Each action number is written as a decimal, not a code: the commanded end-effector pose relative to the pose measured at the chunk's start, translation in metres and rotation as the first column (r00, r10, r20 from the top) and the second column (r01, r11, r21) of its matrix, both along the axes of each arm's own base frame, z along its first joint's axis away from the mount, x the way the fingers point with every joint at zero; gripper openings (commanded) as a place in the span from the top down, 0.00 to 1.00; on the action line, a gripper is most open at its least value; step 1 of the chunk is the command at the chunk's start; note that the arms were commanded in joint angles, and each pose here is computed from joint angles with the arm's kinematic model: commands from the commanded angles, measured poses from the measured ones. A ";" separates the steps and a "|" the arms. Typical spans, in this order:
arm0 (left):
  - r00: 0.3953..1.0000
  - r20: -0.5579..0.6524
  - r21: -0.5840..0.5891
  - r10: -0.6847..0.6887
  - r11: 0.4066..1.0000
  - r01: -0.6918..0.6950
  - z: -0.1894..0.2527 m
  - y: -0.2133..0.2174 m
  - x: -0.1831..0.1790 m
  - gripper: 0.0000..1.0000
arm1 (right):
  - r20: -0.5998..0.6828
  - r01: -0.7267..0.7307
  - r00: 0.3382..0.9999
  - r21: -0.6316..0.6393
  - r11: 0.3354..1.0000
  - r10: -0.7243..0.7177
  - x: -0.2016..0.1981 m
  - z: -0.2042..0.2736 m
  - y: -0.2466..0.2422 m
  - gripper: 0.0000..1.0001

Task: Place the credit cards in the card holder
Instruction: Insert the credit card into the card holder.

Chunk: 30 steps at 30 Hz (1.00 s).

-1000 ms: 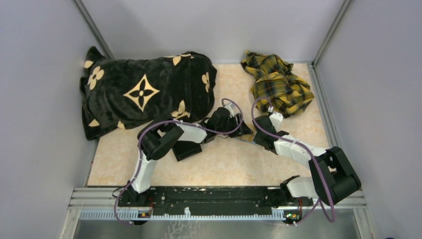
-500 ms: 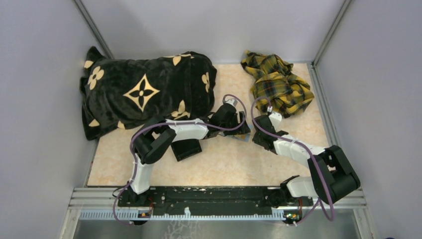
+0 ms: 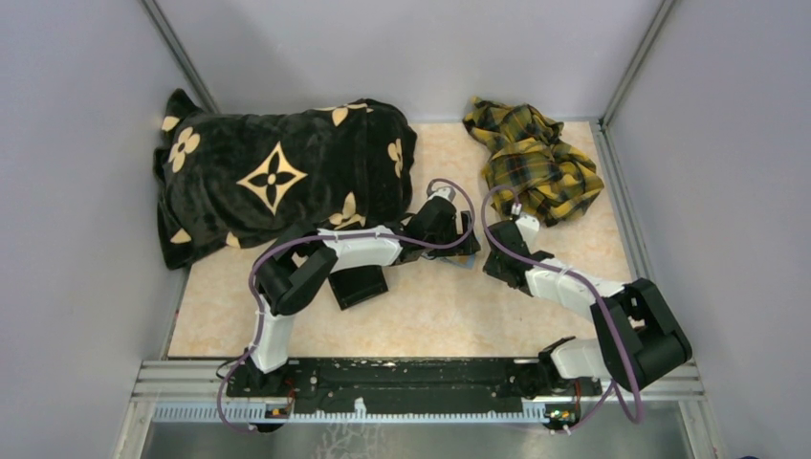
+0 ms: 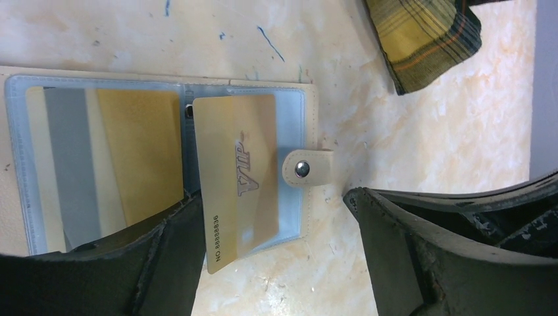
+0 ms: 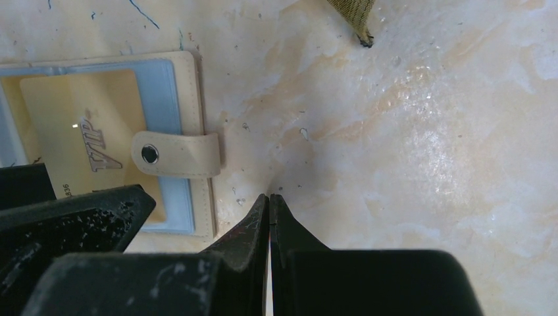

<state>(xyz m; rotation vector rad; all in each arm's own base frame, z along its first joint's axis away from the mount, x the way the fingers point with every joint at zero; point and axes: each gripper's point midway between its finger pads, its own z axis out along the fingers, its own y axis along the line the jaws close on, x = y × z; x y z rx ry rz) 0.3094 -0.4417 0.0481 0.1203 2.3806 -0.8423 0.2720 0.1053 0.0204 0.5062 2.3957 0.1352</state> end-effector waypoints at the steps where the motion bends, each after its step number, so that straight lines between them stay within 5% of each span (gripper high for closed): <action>1: 0.998 0.011 0.143 0.067 0.987 -0.068 -0.020 0.029 0.009 0.13 | 0.043 -0.007 0.999 0.020 1.000 0.006 0.015 0.009 0.005 1.00; 10: 0.999 0.012 0.100 0.044 0.994 -0.045 -0.012 0.017 0.011 0.11 | 0.061 -0.033 0.998 0.032 0.999 0.031 0.017 0.016 0.010 1.00; 12: 0.999 0.010 0.127 0.048 0.991 -0.049 -0.012 0.019 0.012 0.01 | 0.062 -0.036 0.997 0.032 0.999 0.034 0.018 0.017 0.011 1.00; 24: 1.000 -0.022 0.354 0.014 0.935 -0.005 -0.044 0.021 0.019 0.01 | 0.071 -0.054 0.996 0.025 0.998 0.052 0.021 0.020 0.013 1.00; 30: 0.999 -0.041 0.363 -0.036 0.930 0.049 -0.044 0.019 0.007 0.02 | 0.072 -0.057 0.996 0.025 0.998 0.055 0.023 0.019 0.015 1.00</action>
